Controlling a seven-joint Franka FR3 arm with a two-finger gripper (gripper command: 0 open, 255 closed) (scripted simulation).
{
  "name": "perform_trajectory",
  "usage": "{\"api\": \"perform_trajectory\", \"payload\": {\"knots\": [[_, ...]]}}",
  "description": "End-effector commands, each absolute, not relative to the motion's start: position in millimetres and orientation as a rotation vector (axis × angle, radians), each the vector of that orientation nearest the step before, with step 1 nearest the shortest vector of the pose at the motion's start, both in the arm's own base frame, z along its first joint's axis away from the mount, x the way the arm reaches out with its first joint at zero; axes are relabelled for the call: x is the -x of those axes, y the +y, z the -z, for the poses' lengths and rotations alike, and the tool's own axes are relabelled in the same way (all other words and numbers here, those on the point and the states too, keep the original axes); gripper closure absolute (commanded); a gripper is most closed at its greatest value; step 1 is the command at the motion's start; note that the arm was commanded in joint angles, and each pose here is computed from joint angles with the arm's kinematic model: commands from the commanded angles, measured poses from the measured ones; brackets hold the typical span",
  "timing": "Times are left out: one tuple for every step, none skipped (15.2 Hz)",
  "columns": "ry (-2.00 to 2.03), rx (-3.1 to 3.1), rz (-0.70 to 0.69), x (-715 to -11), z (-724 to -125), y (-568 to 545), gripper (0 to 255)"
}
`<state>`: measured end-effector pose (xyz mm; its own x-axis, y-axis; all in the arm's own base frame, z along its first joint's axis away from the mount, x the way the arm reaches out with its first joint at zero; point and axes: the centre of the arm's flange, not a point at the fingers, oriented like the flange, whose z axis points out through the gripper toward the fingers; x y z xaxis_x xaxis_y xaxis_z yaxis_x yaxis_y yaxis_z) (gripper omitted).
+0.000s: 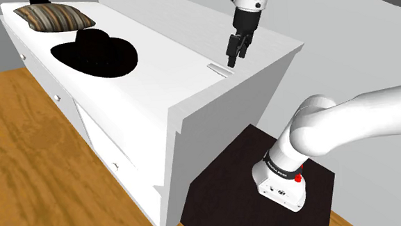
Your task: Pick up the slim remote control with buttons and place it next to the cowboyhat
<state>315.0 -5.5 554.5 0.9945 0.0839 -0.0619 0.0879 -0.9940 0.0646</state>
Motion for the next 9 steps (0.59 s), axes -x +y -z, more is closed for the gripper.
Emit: {"api": "perform_trajectory", "payload": {"knots": [[0.132, -3.07, 0.091, -315.0, -554.5, -5.5, 0], [0.125, -3.072, 0.088, -321.4, -548.6, -15.7, 0], [0.118, -3.075, 0.086, -327.7, -542.7, -25.8, 0], [0.111, -3.077, 0.084, -334.0, -536.9, -36.0, 0], [0.104, -3.079, 0.081, -340.3, -531.0, -46.1, 0], [0.097, -3.081, 0.079, -346.5, -525.1, -56.3, 0], [0.09, -3.083, 0.076, -352.7, -519.2, -66.6, 0], [0.083, -3.086, 0.074, -358.8, -513.3, -76.8, 0], [0.076, -3.088, 0.071, -365.0, -507.4, -87.1, 0]]}}
